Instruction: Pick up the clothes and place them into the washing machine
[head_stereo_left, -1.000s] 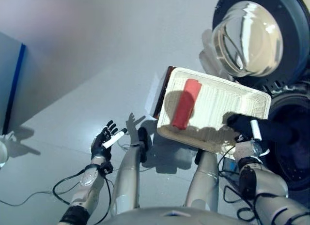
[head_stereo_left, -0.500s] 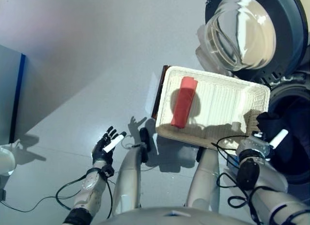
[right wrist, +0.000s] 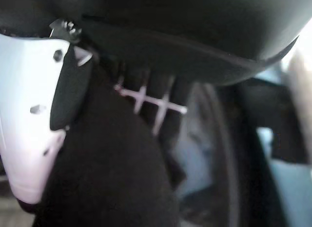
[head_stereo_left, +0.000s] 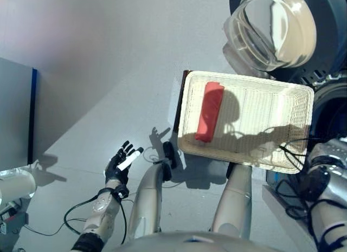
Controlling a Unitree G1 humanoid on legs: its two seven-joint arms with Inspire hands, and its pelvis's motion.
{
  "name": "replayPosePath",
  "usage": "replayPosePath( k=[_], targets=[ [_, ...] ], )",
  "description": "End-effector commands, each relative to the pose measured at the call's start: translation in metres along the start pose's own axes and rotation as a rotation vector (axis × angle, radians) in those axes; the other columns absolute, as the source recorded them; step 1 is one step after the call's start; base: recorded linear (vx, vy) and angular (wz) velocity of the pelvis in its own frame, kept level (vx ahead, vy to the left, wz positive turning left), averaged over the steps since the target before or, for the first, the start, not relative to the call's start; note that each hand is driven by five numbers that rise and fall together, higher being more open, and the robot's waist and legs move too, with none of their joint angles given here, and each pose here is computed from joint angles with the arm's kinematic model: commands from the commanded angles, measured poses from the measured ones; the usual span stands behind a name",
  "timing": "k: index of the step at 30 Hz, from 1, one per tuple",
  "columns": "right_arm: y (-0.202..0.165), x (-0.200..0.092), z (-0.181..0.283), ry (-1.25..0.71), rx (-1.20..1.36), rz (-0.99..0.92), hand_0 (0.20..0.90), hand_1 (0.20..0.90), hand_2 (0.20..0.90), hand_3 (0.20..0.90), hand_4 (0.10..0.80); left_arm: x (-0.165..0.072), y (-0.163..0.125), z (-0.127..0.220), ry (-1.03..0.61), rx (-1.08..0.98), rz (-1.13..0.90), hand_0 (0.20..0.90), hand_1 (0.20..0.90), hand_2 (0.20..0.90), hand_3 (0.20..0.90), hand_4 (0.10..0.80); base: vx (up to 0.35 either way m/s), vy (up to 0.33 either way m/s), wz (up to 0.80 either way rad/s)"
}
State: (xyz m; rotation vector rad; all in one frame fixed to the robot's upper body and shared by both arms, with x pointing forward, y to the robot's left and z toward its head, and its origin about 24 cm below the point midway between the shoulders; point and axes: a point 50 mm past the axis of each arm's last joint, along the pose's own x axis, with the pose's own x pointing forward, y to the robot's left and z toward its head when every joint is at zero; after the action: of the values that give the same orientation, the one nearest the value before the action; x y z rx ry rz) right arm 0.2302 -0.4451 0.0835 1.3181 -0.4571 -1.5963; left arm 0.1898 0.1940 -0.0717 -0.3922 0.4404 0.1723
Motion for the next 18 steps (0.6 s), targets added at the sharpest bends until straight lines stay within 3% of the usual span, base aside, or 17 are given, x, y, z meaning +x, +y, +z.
replayPosePath(
  k=[1,3,5,18],
  targets=[
    [0.029,0.008,0.059,-0.219,-0.009,0.084,0.2,0.2,0.2,0.2,0.3,-0.01,0.017,0.004,-0.051,0.044,0.038,0.9,0.9,0.9,0.9,0.8,0.013,-0.002,-0.06],
    [0.027,0.01,0.058,-0.221,-0.058,0.075,0.2,0.2,0.2,0.2,0.3,-0.009,0.018,0.005,-0.057,0.045,0.042,0.9,0.9,0.9,0.9,0.8,0.012,-0.001,-0.09],
    [0.024,0.011,0.054,-0.209,-0.094,0.068,0.9,0.9,0.9,0.9,0.8,-0.008,0.016,0.007,-0.064,0.05,0.038,0.9,0.9,0.9,0.9,0.8,-0.002,0.002,-0.08],
    [0.006,0.006,0.019,-0.119,-0.199,0.076,0.9,0.9,0.9,0.9,0.8,-0.009,0.018,0.014,-0.099,0.021,0.042,0.9,0.9,0.9,0.9,0.8,-0.003,-0.004,0.02]
  ],
)
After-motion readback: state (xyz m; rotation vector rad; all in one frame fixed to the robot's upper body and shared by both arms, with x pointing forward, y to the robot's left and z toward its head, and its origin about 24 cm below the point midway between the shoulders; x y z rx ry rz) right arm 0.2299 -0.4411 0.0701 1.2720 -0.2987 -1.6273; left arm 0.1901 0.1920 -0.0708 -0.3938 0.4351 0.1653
